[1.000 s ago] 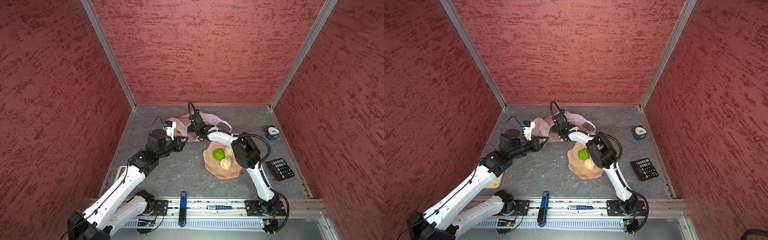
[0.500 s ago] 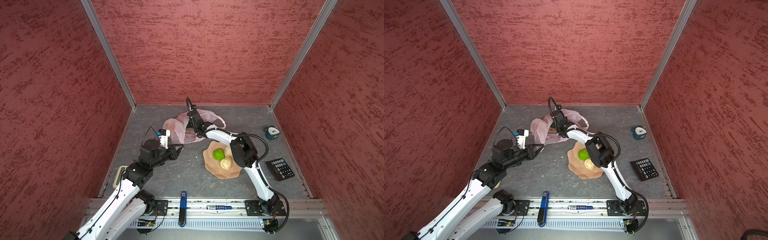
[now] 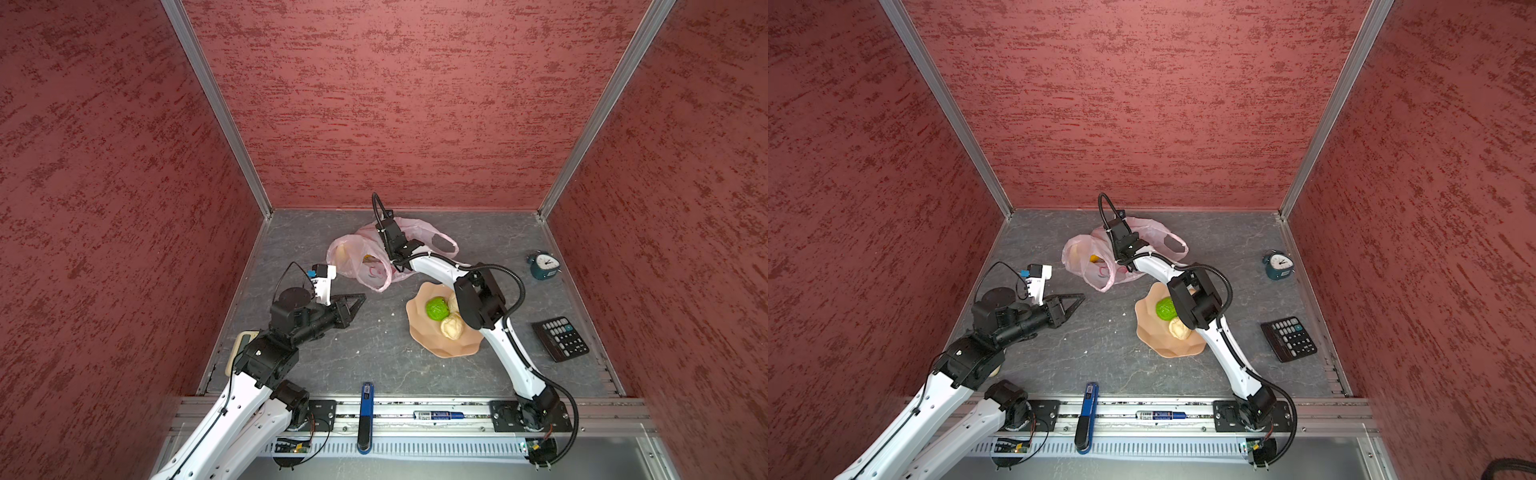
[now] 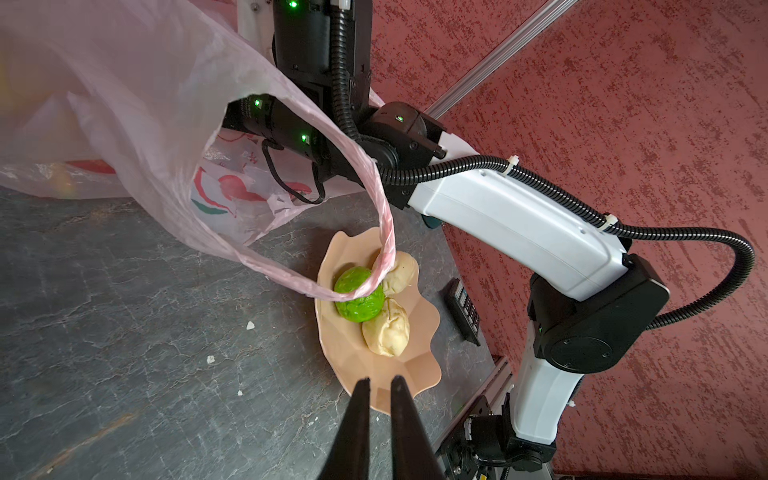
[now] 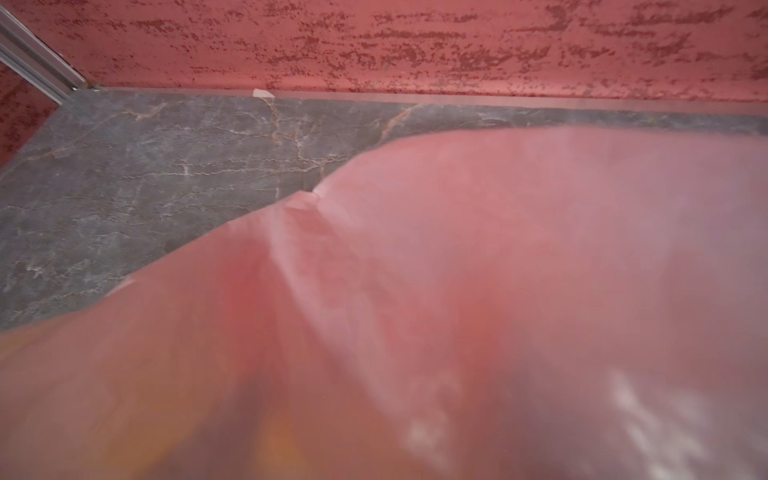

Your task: Take the fake fruits out of the plastic bag

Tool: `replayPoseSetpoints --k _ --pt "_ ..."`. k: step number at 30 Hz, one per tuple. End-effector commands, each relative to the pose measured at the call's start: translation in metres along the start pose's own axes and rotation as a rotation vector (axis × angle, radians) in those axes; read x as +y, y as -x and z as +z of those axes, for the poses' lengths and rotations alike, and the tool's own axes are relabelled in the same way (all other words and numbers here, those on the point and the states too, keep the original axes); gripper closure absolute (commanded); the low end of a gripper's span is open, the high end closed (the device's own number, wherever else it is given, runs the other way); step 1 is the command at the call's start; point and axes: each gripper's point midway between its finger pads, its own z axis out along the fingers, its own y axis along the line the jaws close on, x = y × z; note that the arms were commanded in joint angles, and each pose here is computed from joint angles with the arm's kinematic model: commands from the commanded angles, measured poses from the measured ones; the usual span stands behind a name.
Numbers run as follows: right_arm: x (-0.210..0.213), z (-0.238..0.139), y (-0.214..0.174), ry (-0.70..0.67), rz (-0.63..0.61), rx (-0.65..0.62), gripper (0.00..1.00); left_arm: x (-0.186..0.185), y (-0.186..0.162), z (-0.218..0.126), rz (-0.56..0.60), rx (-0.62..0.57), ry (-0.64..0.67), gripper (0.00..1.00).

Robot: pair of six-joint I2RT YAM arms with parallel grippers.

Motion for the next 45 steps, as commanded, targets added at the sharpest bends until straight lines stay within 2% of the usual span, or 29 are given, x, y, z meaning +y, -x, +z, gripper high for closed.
replayPoseSetpoints --k 1,7,14,18,25,28,33,34,37,42,45 --pt "-0.010 -0.003 0.011 -0.052 -0.026 -0.023 0.13 0.002 0.002 0.005 -0.009 0.012 0.009 0.79" --pt "-0.004 -0.005 0.009 -0.007 -0.001 0.000 0.13 -0.002 0.013 0.024 0.059 0.049 0.023 0.56" --pt "0.002 -0.010 0.005 0.036 0.027 0.016 0.13 -0.023 0.024 0.048 0.213 0.096 -0.033 0.40" --pt "0.001 -0.012 0.005 0.037 0.026 0.018 0.13 -0.031 0.016 0.072 0.262 0.168 -0.068 0.39" --pt "0.004 -0.016 0.010 0.053 0.032 0.013 0.14 -0.017 0.006 0.111 0.305 0.257 -0.009 0.39" --pt "0.005 -0.018 0.012 0.061 0.038 0.010 0.14 -0.014 0.000 0.120 0.311 0.276 -0.008 0.46" --pt "0.004 -0.020 0.013 0.061 0.038 0.008 0.14 -0.019 0.004 0.120 0.296 0.243 -0.021 0.83" --pt "0.004 -0.020 0.011 0.058 0.035 0.011 0.14 -0.020 0.007 0.117 0.291 0.224 -0.015 0.87" --pt "0.003 -0.020 0.010 0.052 0.027 0.015 0.14 -0.022 0.019 0.098 0.277 0.143 0.019 0.92" --pt "-0.002 -0.021 0.003 0.039 0.009 0.025 0.13 -0.026 0.038 0.055 0.244 -0.004 0.050 0.94" --pt "-0.003 -0.020 0.001 0.037 -0.001 0.029 0.13 -0.024 0.041 0.037 0.226 -0.047 0.054 0.94"
